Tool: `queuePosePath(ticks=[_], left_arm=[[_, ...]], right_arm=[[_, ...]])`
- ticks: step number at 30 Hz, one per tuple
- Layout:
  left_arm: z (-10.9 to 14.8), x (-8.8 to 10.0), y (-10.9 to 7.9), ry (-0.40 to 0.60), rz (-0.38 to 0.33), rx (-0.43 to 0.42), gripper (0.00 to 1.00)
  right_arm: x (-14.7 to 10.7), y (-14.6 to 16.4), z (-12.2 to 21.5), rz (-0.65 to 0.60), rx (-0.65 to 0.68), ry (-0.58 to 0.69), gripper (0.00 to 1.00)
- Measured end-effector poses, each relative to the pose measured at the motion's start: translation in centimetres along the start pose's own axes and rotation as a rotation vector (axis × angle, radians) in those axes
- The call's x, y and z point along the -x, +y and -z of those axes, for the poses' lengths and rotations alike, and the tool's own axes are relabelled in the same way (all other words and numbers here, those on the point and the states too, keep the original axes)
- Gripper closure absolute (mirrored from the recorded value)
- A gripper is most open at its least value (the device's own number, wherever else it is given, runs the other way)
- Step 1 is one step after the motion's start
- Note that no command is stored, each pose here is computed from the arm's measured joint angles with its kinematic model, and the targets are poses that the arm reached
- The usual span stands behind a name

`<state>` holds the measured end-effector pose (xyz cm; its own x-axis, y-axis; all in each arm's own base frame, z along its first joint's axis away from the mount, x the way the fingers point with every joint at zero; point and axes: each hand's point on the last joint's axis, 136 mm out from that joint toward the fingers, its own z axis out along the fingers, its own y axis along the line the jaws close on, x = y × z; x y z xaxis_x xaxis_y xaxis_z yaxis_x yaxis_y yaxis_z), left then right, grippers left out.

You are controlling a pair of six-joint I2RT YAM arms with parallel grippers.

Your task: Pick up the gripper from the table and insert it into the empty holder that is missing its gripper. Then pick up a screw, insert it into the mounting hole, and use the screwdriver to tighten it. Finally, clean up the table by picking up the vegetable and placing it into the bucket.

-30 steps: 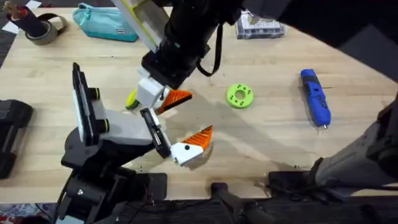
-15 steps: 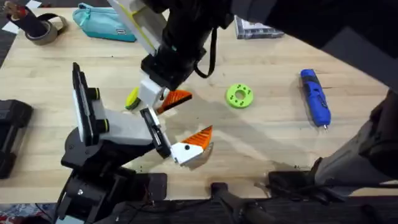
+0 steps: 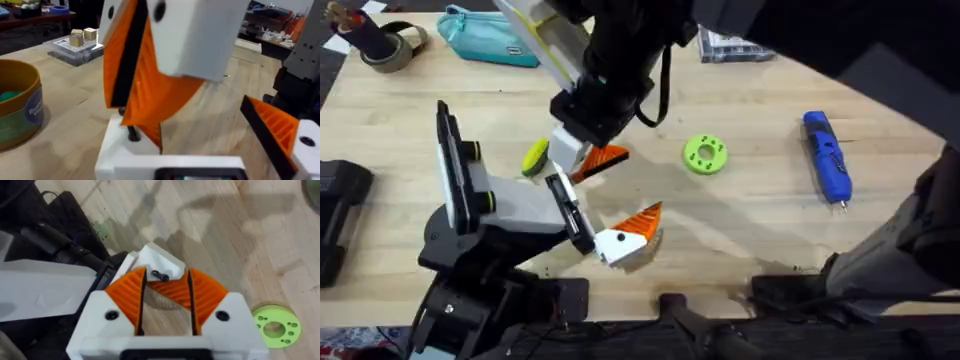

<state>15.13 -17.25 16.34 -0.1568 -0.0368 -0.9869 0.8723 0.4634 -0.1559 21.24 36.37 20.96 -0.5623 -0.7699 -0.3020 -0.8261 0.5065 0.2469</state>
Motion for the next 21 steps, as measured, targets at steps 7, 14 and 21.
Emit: queuePosePath(ticks=[7, 14, 21], left_arm=[[0.00, -0.01, 0.00, 0.000, 0.000, 0.000, 0.014], [0.00, -0.01, 0.00, 0.000, 0.000, 0.000, 0.014], [0.00, 0.00, 0.00, 0.000, 0.000, 0.000, 0.015]], right_arm=[[-0.24, 0.00, -0.01, -0.003, 0.000, 0.010, 0.557], [0.04, 0.08, 0.29, 0.000, 0.000, -0.002, 0.588], [0.47, 0.24, 0.88, 0.005, 0.000, -0.019, 0.625]])
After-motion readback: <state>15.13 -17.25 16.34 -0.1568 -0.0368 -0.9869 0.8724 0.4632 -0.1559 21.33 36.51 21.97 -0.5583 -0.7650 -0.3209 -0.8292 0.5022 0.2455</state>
